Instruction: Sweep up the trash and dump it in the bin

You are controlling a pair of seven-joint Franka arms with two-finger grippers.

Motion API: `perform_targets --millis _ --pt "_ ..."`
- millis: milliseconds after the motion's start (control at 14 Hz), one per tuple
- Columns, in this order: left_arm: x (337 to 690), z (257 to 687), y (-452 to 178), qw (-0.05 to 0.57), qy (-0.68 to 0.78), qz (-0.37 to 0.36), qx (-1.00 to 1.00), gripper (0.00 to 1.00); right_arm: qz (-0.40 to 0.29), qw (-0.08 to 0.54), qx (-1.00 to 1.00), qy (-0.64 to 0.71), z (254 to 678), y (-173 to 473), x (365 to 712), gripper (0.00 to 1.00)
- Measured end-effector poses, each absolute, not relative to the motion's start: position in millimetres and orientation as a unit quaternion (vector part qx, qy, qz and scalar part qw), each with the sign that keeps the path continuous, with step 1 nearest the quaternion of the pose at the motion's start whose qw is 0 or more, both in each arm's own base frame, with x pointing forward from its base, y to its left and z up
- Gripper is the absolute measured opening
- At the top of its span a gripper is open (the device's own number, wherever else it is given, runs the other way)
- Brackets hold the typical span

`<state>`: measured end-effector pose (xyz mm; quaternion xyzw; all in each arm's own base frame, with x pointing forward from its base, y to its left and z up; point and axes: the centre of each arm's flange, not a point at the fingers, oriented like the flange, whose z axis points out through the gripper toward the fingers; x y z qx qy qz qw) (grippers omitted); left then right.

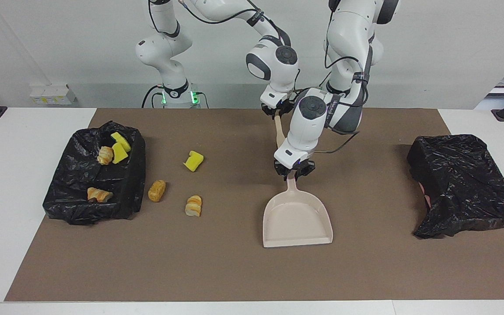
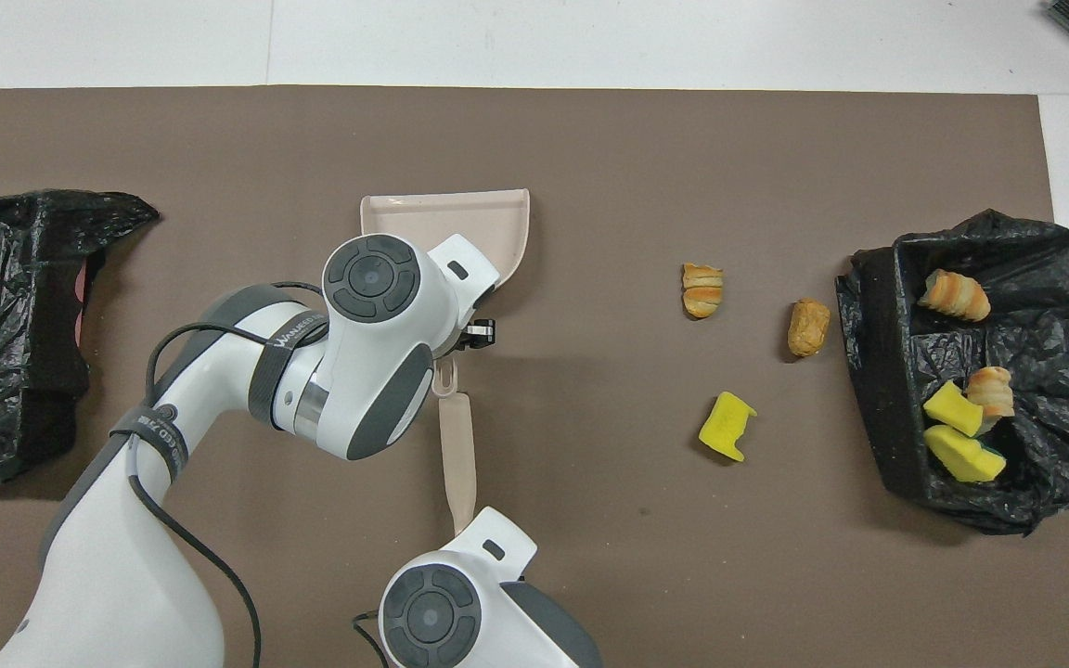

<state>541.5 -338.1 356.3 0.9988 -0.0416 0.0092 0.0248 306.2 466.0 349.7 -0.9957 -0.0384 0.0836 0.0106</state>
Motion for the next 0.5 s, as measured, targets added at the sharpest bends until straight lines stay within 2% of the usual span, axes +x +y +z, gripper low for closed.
perform_targets --millis 287,502 --pt "550.1 369.4 -326.9 0.020 -0.050 0.023 0.998 0.32 0.065 0.004 -0.998 0.002 372.4 436.2 288.8 0.27" --pt "569.6 401.4 -300.5 0.015 -0.113 0.023 0.993 0.32 0.065 -0.024 -0.996 0.053 377.7 405.9 278.4 0.27"
